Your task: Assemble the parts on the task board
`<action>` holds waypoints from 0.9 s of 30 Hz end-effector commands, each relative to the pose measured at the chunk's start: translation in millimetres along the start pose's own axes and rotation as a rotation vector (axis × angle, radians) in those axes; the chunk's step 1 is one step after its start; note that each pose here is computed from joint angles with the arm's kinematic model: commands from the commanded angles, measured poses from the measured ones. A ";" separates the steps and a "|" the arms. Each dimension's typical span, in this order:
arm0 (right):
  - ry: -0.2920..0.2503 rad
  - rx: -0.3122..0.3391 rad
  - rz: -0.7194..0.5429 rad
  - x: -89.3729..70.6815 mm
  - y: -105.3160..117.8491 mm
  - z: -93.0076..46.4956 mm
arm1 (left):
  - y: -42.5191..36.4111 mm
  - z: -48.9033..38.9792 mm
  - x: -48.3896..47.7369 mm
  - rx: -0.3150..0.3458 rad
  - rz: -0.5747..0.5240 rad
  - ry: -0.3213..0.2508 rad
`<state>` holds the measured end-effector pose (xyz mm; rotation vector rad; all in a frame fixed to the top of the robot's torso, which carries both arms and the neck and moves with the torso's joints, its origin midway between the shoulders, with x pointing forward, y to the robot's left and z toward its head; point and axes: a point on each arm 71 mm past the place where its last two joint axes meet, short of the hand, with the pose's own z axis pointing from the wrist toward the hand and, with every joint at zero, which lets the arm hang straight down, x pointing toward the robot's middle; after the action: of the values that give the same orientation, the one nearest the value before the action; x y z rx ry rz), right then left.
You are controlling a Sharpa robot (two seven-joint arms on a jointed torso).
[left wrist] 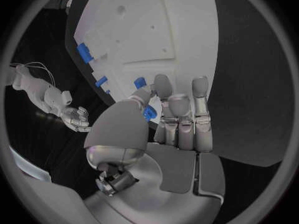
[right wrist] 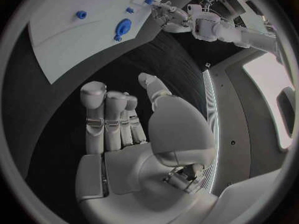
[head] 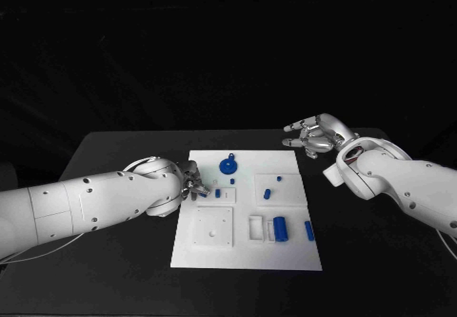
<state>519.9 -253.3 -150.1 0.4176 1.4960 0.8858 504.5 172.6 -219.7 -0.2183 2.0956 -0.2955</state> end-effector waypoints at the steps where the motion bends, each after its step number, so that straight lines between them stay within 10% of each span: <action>1: 0.010 -0.015 -0.007 1.0 1.3 -0.2 | -0.2 0.9 4.8 0.005 0.002 0.008; 27: 0.009 -0.015 -0.008 0.6 0.9 -0.4 | -0.6 1.2 9.2 0.022 0.006 -0.022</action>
<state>519.8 -254.1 -150.1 0.4170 1.4953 0.8847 503.5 171.0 -223.6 -0.2136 2.0713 -0.3059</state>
